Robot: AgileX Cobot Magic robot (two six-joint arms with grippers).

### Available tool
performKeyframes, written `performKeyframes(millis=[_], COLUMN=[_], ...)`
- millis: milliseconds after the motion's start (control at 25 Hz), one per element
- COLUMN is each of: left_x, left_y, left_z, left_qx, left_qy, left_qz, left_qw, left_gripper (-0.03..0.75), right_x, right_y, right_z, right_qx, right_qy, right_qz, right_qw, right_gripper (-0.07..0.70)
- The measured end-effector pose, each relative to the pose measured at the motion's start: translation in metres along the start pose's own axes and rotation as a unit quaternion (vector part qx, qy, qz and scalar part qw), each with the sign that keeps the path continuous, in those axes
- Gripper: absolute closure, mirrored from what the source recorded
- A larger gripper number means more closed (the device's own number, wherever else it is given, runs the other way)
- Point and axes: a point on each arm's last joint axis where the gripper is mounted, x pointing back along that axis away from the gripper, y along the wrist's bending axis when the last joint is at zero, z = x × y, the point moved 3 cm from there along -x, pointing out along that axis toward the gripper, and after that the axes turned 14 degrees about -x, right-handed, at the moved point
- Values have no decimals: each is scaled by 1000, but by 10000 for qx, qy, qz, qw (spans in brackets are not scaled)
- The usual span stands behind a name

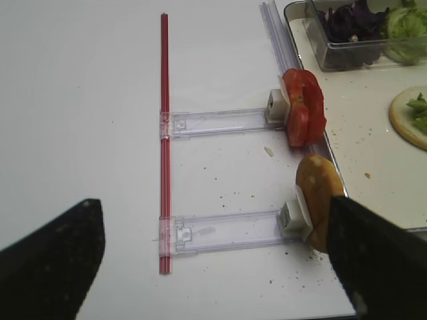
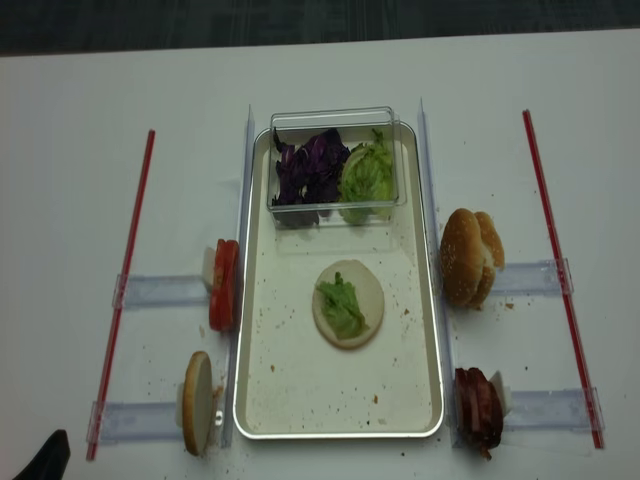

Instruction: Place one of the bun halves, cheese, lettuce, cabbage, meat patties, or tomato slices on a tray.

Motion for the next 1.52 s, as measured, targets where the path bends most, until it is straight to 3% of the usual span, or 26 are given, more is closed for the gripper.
performKeyframes(millis=[1520], left_x=[0], left_y=[0], left_z=[0], left_qx=[0], left_qy=[0], left_qz=[0], left_qw=[10000], left_gripper=[97], right_x=[0], right_y=[0], right_z=[0], right_qx=[-3], right_qy=[0], right_qz=[-9], right_qw=[10000], right_gripper=[-48])
